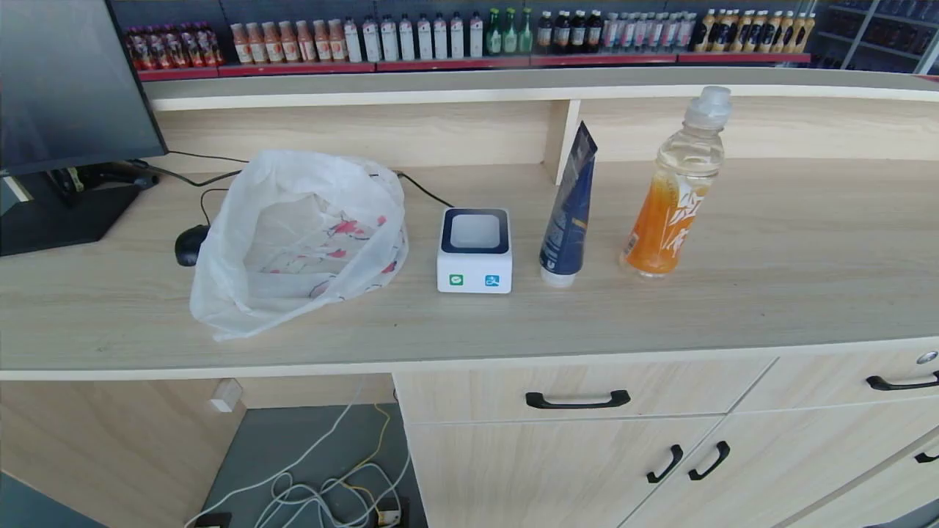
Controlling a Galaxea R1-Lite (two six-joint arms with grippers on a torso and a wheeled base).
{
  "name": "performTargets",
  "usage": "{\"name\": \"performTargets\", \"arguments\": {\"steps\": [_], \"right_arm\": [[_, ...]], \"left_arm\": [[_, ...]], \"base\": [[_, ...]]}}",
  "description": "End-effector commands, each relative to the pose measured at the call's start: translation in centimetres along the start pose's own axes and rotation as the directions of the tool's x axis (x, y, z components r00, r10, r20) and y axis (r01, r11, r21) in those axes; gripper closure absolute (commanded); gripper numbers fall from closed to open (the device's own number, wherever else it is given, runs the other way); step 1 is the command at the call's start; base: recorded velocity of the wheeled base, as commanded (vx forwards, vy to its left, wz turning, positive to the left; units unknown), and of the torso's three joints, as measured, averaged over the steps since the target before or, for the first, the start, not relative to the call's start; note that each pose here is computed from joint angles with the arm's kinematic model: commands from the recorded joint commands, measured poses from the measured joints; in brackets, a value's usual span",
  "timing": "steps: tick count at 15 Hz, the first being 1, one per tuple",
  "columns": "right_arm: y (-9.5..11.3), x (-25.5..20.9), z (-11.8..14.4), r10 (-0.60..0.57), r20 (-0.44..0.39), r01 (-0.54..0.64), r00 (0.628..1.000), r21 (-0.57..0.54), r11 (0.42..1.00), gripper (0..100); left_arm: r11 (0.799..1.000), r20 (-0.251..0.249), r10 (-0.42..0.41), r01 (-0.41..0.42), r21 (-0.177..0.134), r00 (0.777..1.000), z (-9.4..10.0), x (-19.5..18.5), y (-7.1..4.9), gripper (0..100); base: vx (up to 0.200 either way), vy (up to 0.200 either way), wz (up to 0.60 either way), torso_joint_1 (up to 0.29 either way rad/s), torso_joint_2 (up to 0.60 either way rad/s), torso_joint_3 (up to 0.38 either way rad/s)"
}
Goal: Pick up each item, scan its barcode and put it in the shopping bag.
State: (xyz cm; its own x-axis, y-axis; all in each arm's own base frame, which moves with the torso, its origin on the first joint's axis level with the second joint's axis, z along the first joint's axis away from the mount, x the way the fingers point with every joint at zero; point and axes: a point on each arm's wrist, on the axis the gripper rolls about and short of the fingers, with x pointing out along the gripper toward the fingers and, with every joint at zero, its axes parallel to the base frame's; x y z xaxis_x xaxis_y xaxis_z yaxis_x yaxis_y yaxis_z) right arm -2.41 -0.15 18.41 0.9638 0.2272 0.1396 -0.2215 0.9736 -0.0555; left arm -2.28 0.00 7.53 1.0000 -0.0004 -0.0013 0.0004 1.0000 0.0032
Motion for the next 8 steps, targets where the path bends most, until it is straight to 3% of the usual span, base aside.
{"name": "performTargets", "arguments": {"steps": [1, 4, 8], "right_arm": [[-0.1, 0.5, 1.4, 0.022, 0.006, -0.022, 1.000, 0.001, 1.000, 0], [-0.3, 2.6, 4.7, 0.067, -0.001, -0.067, 0.998, 0.003, 0.998, 0], [-0.4, 6.7, 6.6, 0.165, -0.051, -0.164, 0.985, 0.019, 0.986, 0]], "left_arm": [[1.000, 0.000, 0.000, 0.000, 0.000, 1.000, 0.0, 0.0, 0.0, 0], [1.000, 0.000, 0.000, 0.000, 0.000, 1.000, 0.0, 0.0, 0.0, 0], [1.000, 0.000, 0.000, 0.000, 0.000, 1.000, 0.0, 0.0, 0.0, 0]], "base": [[0.000, 0.000, 0.00, 0.000, 0.00, 0.000], [0.000, 0.000, 0.00, 0.000, 0.00, 0.000], [0.000, 0.000, 0.00, 0.000, 0.00, 0.000]]}}
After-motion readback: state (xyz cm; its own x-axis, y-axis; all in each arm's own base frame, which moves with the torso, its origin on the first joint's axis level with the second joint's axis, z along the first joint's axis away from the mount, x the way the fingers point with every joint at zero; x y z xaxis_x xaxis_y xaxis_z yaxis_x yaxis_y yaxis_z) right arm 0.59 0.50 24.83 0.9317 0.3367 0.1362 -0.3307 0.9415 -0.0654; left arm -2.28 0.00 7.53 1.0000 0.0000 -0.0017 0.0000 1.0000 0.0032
